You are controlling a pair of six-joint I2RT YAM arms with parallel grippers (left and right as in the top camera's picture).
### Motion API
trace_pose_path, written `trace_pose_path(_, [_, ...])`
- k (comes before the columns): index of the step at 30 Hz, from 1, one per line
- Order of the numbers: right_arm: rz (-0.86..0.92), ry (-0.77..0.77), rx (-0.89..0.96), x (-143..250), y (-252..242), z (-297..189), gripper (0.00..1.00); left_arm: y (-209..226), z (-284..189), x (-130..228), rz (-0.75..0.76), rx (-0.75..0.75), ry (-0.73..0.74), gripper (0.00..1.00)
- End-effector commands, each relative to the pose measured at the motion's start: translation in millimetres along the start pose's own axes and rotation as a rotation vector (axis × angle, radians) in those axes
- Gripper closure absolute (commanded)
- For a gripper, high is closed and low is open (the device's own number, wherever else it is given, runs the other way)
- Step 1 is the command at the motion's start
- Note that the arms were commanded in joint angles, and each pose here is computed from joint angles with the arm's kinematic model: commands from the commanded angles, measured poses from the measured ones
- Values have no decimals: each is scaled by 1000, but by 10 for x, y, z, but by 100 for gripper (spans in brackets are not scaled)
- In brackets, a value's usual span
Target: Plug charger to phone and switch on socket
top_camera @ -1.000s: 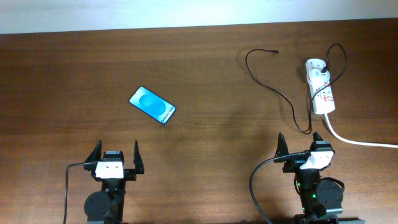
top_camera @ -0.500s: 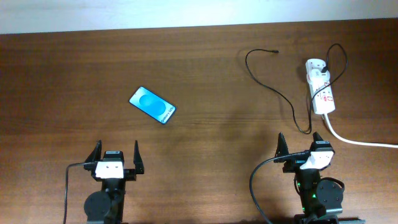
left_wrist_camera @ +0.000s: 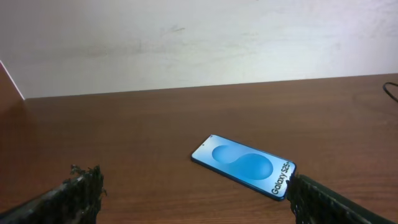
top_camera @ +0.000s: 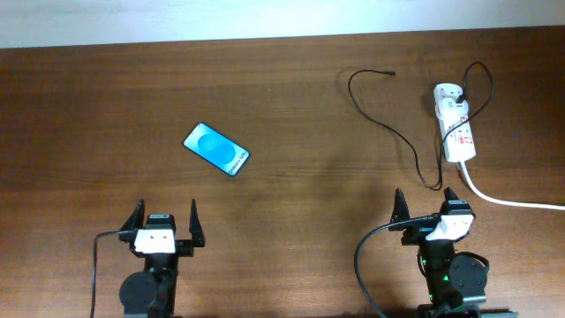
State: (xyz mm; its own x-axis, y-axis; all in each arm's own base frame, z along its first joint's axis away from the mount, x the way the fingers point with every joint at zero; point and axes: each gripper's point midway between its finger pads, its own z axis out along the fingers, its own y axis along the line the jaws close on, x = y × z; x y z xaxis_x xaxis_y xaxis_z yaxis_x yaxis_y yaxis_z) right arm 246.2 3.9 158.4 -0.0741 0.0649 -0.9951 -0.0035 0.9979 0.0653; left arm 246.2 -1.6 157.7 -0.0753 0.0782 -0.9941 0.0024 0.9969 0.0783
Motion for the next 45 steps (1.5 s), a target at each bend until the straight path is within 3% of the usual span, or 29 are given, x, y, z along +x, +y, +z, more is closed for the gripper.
trace_pose_path(1, [-5, 5, -19, 28, 36, 0, 2, -15, -21, -16, -159, 13, 16, 1])
trace_pose_path(8, [-5, 5, -19, 28, 36, 0, 2, -76, -214, -279, -197, 60, 150, 1])
trace_pose_path(14, [-5, 5, -19, 28, 36, 0, 1, -67, -44, -453, -223, 54, 262, 1])
trace_pose_path(21, [-5, 5, -19, 28, 36, 0, 1, -179, 131, -259, -233, 101, 430, 1])
trace_pose_path(36, [-5, 5, -19, 28, 36, 0, 2, -182, 131, -81, -232, 91, 534, 1])
trace_pose_path(40, [-5, 5, -19, 28, 36, 0, 2, -148, 311, -417, -231, 81, 582, 1])
trace_pose_path(45, [-5, 5, -19, 28, 36, 0, 1, -140, 524, -590, -240, 72, 706, 1])
